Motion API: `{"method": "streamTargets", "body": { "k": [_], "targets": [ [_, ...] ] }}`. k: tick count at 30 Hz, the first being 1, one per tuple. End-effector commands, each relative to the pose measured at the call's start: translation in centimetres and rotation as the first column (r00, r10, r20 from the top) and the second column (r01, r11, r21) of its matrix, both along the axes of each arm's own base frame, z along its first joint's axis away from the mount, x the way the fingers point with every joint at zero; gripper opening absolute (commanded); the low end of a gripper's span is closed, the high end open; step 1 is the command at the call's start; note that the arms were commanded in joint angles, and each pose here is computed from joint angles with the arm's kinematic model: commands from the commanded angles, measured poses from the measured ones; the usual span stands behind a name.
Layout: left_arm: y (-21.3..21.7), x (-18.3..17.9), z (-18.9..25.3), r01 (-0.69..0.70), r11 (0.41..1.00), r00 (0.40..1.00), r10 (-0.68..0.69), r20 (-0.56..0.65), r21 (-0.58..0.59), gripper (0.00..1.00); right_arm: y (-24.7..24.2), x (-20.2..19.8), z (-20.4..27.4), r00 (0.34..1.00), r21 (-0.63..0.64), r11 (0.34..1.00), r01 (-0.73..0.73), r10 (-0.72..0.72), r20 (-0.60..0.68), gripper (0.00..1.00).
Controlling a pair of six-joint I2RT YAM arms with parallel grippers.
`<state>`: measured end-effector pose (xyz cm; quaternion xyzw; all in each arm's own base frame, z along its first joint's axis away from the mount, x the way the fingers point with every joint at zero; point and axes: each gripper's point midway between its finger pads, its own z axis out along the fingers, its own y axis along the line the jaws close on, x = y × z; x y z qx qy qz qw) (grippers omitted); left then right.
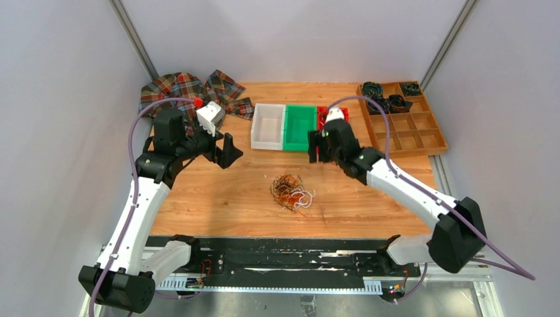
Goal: Untangle the cables
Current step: Untie the cable.
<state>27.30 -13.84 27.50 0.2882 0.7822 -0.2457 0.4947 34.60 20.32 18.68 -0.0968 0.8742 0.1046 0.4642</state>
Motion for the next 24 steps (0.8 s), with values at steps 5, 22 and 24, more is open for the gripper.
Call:
{"method": "streamTargets", "body": {
  "k": [5,22,24],
  "targets": [
    [0.7,0.4,-0.5,-0.027,0.998,1.0,0.026,0.006,0.053,0.98,0.6,-11.3,-7.9,0.965,0.003,1.0,0.003,-0.002,-0.263,0.64],
    [0.4,-1.0,-0.7,0.001,0.999,1.0,-0.001,0.002,0.035,0.98,3.0,-12.2,-11.5,0.937,0.037,0.999,-0.037,0.048,-0.346,0.08],
    [0.3,-1.0,-0.8,0.009,1.0,1.0,-0.009,-0.004,0.03,0.98,2.9,-11.8,-10.0,0.949,0.034,0.998,-0.049,0.057,-0.31,0.01]
  ]
}}
